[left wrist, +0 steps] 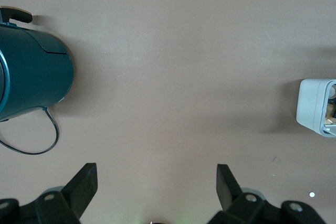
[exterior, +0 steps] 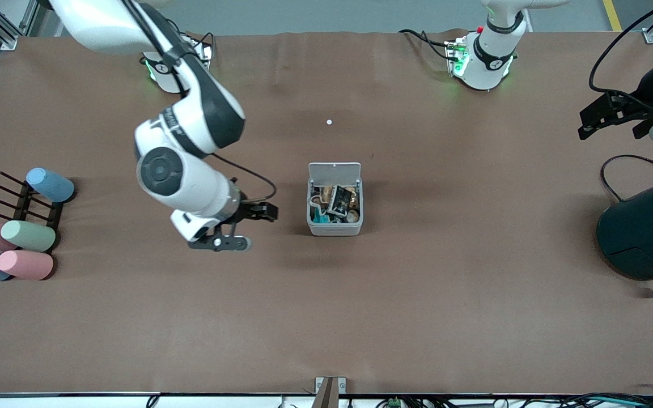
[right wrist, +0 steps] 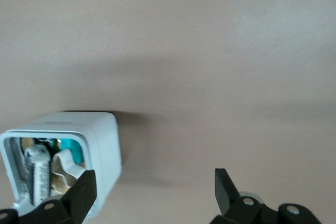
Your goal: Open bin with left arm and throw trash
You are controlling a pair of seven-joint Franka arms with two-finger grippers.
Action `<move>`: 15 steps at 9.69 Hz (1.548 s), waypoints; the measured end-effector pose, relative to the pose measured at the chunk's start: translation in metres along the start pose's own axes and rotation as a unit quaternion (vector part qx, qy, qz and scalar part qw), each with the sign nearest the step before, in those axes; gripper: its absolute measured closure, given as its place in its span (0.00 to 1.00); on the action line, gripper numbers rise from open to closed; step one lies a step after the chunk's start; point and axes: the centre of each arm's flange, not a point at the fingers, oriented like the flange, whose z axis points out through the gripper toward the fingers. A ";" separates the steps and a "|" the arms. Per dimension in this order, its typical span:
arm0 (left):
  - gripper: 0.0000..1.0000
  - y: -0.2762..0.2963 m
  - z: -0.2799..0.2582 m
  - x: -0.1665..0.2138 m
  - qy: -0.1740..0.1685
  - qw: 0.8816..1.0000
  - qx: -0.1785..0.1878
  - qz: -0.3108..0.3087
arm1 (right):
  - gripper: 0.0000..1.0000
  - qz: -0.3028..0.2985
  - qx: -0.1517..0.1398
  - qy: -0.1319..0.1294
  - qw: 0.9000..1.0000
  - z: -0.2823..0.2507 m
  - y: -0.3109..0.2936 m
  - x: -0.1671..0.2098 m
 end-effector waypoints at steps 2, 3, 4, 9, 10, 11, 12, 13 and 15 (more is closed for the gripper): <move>0.00 0.000 0.000 0.000 0.000 1.000 -0.001 0.000 | 0.01 -0.004 -0.008 0.003 1.000 -0.049 0.046 0.000; 0.00 -0.001 0.000 0.000 0.000 1.000 -0.002 -0.001 | 0.00 -0.012 -0.012 0.012 1.000 -0.075 0.076 0.000; 0.00 -0.005 0.000 0.000 0.000 1.000 -0.002 -0.004 | 0.00 -0.005 -0.020 0.014 1.000 -0.103 0.111 -0.003; 0.00 -0.012 -0.004 -0.002 0.000 1.000 -0.008 -0.004 | 0.00 0.033 -0.024 0.062 0.997 -0.252 0.235 -0.079; 0.00 -0.009 -0.005 -0.002 -0.001 1.000 -0.016 -0.003 | 0.00 0.040 -0.033 0.074 0.996 -0.275 0.245 -0.099; 0.00 -0.008 -0.005 -0.003 -0.001 1.000 -0.019 -0.003 | 0.00 0.045 -0.046 0.083 0.994 -0.291 0.251 -0.112; 0.00 -0.008 -0.005 -0.003 -0.001 1.000 -0.020 -0.002 | 0.00 0.049 -0.053 0.088 0.993 -0.300 0.254 -0.120; 0.00 -0.008 -0.005 -0.003 -0.002 1.000 -0.020 -0.002 | 0.00 0.039 -0.056 0.090 0.994 -0.305 0.259 -0.122; 0.00 -0.008 -0.005 -0.003 -0.002 1.000 -0.020 -0.002 | 0.00 0.004 -0.059 0.085 0.995 -0.304 0.265 -0.122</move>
